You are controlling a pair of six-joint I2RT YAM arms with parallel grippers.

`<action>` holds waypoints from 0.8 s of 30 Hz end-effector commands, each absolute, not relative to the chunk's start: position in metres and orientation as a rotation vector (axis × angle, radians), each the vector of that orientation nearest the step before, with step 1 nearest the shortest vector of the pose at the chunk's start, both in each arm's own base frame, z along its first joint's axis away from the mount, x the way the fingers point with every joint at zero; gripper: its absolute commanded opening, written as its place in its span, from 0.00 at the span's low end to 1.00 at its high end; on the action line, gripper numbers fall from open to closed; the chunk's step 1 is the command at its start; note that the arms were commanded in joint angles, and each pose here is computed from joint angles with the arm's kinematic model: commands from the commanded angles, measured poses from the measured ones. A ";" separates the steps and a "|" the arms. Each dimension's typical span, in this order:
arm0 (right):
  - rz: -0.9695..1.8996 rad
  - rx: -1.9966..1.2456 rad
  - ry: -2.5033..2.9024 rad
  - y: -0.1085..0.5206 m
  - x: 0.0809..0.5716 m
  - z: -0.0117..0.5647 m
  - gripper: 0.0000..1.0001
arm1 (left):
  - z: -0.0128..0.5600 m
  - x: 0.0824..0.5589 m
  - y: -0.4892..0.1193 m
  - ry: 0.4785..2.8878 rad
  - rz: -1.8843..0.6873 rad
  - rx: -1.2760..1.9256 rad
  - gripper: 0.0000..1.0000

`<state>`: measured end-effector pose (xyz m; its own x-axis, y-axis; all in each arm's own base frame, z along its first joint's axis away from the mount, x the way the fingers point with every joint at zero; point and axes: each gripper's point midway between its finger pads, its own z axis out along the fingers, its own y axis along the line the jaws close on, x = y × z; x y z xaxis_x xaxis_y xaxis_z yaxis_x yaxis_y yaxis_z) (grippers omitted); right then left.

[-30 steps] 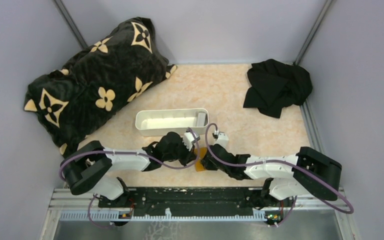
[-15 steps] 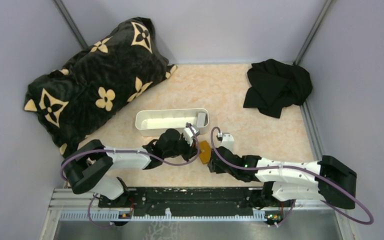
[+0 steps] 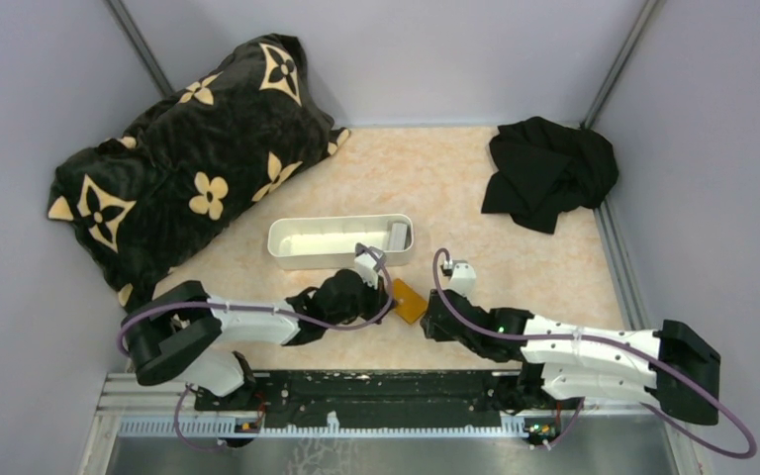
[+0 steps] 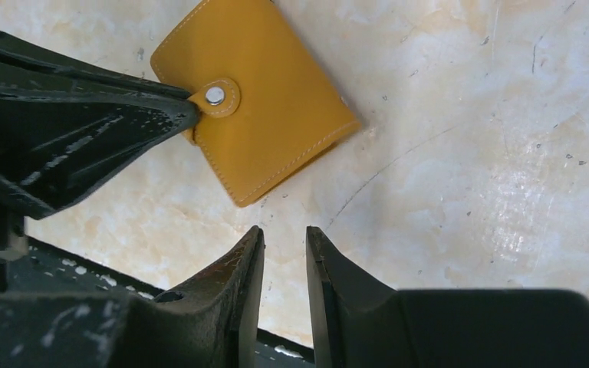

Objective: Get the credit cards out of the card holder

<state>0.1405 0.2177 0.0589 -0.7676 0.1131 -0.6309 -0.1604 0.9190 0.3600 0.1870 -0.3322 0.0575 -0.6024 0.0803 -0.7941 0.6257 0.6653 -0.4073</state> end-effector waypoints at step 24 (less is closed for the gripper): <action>0.832 -0.126 2.363 0.291 0.131 0.067 0.00 | 0.073 0.252 -0.306 2.044 -0.459 0.339 0.71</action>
